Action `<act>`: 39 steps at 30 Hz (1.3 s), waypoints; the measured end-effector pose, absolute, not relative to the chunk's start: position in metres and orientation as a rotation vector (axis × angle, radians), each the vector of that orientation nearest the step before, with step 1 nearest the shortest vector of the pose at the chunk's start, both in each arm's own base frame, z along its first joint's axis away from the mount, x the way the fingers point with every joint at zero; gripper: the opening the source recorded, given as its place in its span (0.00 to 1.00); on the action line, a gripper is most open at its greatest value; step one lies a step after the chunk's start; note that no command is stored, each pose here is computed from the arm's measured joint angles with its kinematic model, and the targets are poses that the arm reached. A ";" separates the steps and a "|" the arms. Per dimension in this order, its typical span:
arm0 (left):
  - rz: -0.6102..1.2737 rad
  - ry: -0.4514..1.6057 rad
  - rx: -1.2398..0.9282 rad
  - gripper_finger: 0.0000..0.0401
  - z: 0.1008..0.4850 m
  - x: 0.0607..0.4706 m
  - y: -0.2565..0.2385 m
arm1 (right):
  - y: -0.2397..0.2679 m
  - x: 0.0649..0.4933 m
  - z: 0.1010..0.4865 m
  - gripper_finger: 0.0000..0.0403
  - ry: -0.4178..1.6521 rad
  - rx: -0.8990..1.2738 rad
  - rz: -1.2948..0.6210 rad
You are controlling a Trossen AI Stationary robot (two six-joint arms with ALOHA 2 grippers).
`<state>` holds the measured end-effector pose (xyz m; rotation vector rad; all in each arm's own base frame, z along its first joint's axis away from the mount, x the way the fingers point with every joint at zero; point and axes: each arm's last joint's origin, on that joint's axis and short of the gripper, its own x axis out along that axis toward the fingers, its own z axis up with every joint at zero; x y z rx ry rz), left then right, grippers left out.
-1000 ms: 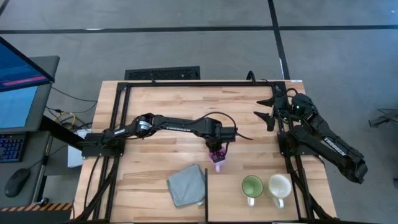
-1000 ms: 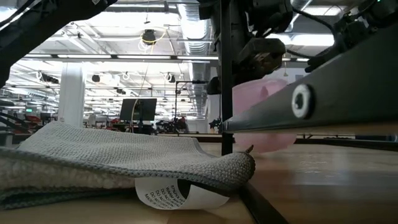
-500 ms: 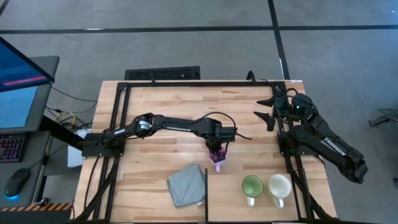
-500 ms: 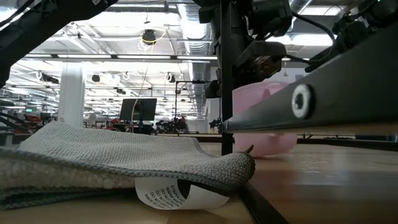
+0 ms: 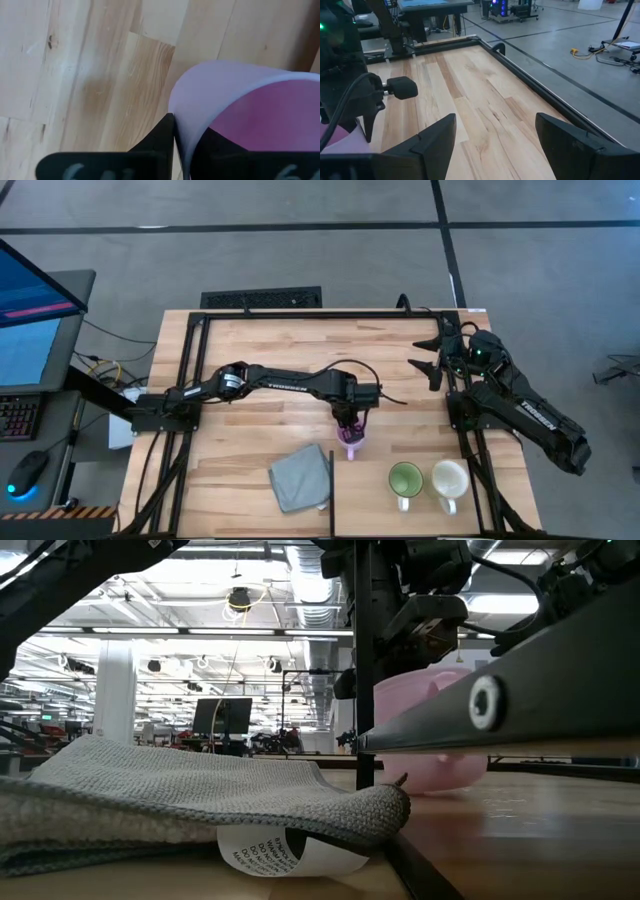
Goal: Stack small to large cups/mugs on shelf
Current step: Put the pink mug on the shelf
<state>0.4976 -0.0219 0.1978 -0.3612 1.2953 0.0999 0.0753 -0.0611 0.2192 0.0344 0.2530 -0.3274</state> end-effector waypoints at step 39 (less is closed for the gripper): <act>0.069 1.272 -0.444 0.48 0.200 0.501 -0.021 | -0.061 0.075 0.219 0.74 0.253 0.034 -0.327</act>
